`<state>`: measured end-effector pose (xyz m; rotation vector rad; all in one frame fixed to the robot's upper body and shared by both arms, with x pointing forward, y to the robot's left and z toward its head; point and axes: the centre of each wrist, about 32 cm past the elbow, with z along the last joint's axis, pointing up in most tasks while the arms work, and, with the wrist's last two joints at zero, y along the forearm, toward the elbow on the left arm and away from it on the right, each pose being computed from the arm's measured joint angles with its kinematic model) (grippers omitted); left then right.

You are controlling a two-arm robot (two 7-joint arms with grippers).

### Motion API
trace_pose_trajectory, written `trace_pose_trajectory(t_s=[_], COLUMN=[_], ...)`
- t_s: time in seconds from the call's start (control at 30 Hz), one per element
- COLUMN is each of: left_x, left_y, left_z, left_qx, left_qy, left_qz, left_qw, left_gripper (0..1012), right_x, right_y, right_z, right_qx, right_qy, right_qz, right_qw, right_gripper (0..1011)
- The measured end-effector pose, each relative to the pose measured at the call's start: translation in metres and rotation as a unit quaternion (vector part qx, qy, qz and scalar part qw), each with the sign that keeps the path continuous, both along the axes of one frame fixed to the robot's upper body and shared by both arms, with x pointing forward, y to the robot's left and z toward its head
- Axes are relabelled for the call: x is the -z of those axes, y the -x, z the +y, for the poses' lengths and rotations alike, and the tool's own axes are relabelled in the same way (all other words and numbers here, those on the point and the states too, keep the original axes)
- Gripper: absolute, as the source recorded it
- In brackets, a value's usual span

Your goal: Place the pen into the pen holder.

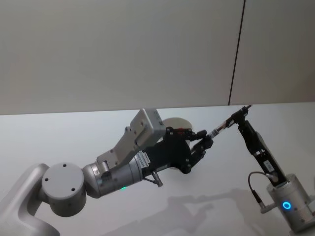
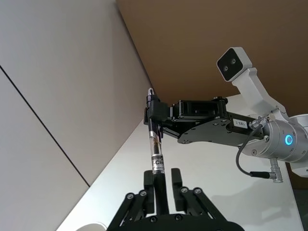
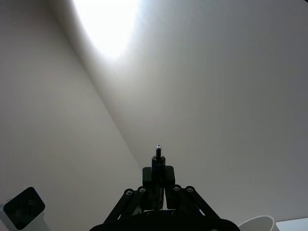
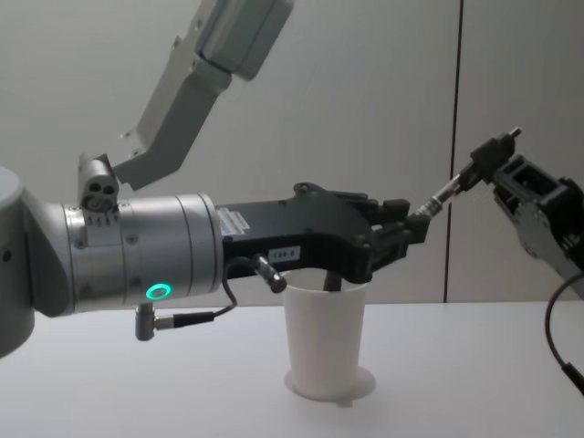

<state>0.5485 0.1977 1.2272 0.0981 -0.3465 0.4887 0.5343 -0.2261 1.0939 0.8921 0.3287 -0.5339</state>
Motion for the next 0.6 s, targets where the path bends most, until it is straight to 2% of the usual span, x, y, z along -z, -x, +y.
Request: trace_pose_trajectory(t_s=[0.03,0.13,0.17,0.23,0.3,0.43,0.47,0.5,0.57,0.6], left_x=[0.0,0.0,0.0,0.0,0.0,-0.0001,-0.0001,-0.0001,-0.0002,-0.0002], left_y=[0.0,0.0,0.0,0.0,0.0,0.0,0.0,0.0,0.0,0.0], left_z=[0.0,-0.0001,-0.0001,-0.0002,-0.0003,-0.0004,-0.0004,-0.0004,-0.0004,-0.0004], left_qx=[0.0,0.0,0.0,0.0,0.0,0.0,0.0,0.001,0.0,0.0], left_qy=[0.0,0.0,0.0,0.0,0.0,0.0,0.0,0.001,0.001,0.001], left_qz=[0.0,0.0,0.0,0.0,0.0,0.0,0.0,0.0,0.0,0.0], left_qw=[1.0,1.0,1.0,1.0,1.0,1.0,1.0,1.0,1.0,1.0], left_gripper=[260,308,375,414,497,592,650,650,754,754], right_x=[0.0002,0.0,-0.0002,-0.0003,-0.0003,-0.0017,-0.0022,-0.0026,-0.0042,-0.0042], right_y=[0.0,-0.0003,-0.0005,-0.0005,-0.0006,-0.0008,-0.0009,-0.0009,-0.0009,-0.0009], right_z=[0.0,0.0002,0.0002,0.0003,0.0003,0.0,0.0,-0.0001,-0.0004,-0.0004], right_qx=[0.0,0.001,0.001,0.002,0.002,0.005,0.006,0.007,0.01,0.01], right_qy=[0.0,0.0,0.001,0.002,0.003,0.01,0.011,0.013,0.02,0.02], right_qz=[0.001,0.001,0.001,0.001,0.002,-0.001,-0.002,-0.003,-0.007,-0.007], right_qw=[1.0,1.0,1.0,1.0,1.0,0.9999,0.9999,0.9999,0.9997,0.9997], right_gripper=[132,132,132,132,132,132,132,132,132,132])
